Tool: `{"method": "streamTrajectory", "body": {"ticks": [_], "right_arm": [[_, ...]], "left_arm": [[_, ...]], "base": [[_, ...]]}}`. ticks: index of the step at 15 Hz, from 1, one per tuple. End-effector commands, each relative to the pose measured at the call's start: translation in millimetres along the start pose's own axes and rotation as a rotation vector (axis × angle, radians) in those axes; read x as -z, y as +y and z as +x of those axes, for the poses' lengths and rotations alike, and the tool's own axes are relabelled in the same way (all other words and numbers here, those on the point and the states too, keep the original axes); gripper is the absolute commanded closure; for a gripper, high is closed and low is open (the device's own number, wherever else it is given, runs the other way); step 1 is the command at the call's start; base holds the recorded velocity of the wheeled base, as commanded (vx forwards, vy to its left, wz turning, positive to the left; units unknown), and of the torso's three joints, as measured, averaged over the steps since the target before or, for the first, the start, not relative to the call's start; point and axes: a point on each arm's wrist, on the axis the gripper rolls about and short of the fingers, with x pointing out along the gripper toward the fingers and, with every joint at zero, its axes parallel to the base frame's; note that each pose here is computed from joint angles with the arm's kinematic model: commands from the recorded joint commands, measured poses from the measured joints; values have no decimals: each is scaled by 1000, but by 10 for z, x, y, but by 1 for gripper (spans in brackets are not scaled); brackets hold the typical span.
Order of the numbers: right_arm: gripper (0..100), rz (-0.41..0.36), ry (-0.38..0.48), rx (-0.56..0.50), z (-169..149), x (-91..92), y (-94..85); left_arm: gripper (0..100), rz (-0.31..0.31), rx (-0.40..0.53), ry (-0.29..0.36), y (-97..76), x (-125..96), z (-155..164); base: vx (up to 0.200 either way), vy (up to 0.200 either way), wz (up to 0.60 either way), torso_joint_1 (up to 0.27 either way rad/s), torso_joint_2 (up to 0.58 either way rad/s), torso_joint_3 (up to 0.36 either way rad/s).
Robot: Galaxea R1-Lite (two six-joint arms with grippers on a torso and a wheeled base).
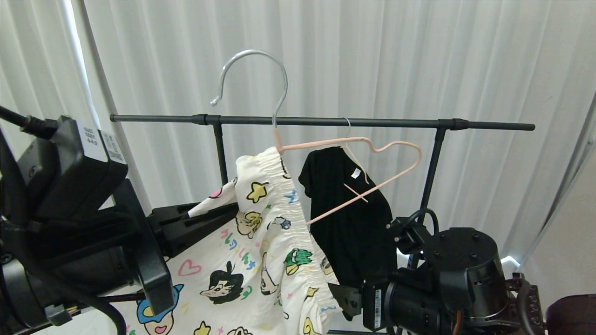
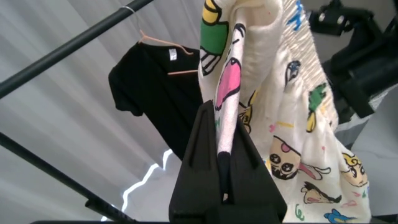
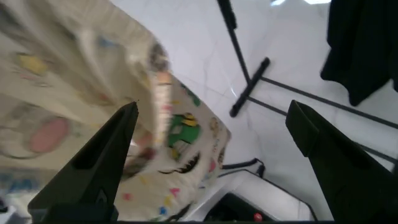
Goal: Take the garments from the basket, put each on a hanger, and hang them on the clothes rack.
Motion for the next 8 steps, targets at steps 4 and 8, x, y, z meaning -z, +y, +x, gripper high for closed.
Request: {"method": "streamTrajectory", "body": {"ticks": [4,8], "right_arm": [[0,-54,-5,120,56,-58,-316],[0,-82,-37,211,39,-179,-570]], "left_arm": [[100,2,-3,-9,-1,-15,-24],[100,0,1,7,-24,40,-37]], "base": [[0,0,0,0,0,0],[0,0,0,0,0,0]]}}
